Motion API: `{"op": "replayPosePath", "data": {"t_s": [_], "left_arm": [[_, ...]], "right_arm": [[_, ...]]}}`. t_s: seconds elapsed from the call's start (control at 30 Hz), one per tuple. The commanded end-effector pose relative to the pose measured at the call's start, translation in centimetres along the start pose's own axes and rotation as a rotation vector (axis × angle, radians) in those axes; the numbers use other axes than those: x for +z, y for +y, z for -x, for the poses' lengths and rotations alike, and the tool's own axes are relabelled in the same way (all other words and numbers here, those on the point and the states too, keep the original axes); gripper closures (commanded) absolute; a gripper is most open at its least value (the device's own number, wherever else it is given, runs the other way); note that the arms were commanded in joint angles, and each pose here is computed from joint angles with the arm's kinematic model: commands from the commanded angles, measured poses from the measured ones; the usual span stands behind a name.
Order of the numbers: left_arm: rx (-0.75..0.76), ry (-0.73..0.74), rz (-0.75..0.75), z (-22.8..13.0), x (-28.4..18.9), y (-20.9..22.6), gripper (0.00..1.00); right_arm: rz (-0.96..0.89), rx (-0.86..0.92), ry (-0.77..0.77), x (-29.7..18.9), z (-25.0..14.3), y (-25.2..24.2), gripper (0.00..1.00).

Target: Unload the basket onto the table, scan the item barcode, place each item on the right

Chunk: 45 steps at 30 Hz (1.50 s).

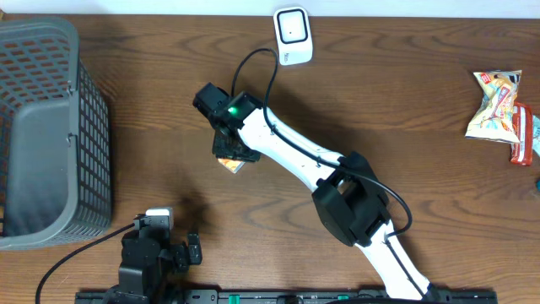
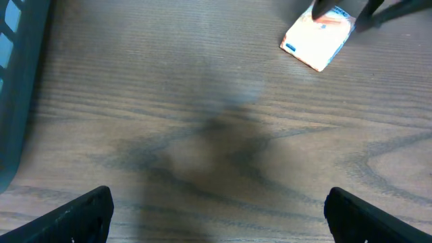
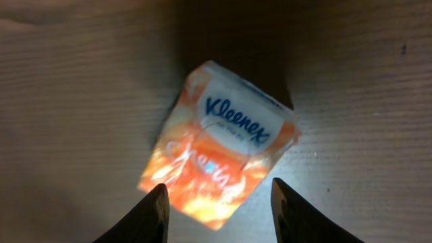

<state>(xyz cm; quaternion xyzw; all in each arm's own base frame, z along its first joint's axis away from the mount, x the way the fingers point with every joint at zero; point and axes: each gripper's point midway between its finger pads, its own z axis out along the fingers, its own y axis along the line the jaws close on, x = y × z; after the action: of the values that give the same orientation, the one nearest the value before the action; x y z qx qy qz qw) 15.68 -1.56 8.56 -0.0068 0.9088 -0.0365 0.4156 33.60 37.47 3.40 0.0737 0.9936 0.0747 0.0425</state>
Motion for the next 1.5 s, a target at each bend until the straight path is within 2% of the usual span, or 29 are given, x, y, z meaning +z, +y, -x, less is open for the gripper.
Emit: {"op": "replayPosePath", "data": {"t_s": [0.0, 0.17, 0.3, 0.37, 0.53, 0.7, 0.77, 0.9, 0.97, 1.13, 1.47], "left_arm": [[0.001, 0.003, 0.007, -0.1, 0.0, 0.1, 0.0], [0.001, 0.003, 0.007, -0.1, 0.0, 0.1, 0.0], [0.001, 0.003, 0.007, -0.1, 0.0, 0.1, 0.0], [0.001, 0.003, 0.007, -0.1, 0.0, 0.1, 0.0], [0.001, 0.003, 0.007, -0.1, 0.0, 0.1, 0.0], [0.001, 0.003, 0.007, -0.1, 0.0, 0.1, 0.0], [0.001, 0.003, 0.007, -0.1, 0.0, 0.1, 0.0], [0.001, 0.003, 0.007, -0.1, 0.0, 0.1, 0.0], [0.001, 0.003, 0.007, -0.1, 0.0, 0.1, 0.0], [0.001, 0.003, 0.007, -0.1, 0.0, 0.1, 0.0], [0.001, 0.003, 0.007, -0.1, 0.0, 0.1, 0.0]], "right_arm": [[-0.002, 0.012, -0.01, 0.6, -0.3, -0.3, 0.57], [0.035, 0.01, 0.022, 2.1, -1.1, 0.0, 0.67], [0.024, 0.01, 0.034, 2.4, -1.4, -0.4, 0.91], [0.019, -0.027, 0.038, 2.4, -1.5, -0.6, 0.99], [0.044, -0.182, 0.09, 2.1, -2.1, -0.7, 0.99], [0.29, -0.363, 0.232, -0.4, -2.1, 0.5, 0.99], [0.468, -0.489, 0.29, -2.3, -2.2, 1.3, 0.99], [0.992, -0.76, 0.367, -8.5, -3.3, 2.3, 0.99], [1.124, -0.819, 0.344, -10.2, -3.0, 1.6, 0.99], [1.247, -0.956, 0.255, -11.7, -2.9, -0.6, 0.99], [1.4, -1.071, 0.194, -14.9, -5.1, -3.1, 0.99]]}}
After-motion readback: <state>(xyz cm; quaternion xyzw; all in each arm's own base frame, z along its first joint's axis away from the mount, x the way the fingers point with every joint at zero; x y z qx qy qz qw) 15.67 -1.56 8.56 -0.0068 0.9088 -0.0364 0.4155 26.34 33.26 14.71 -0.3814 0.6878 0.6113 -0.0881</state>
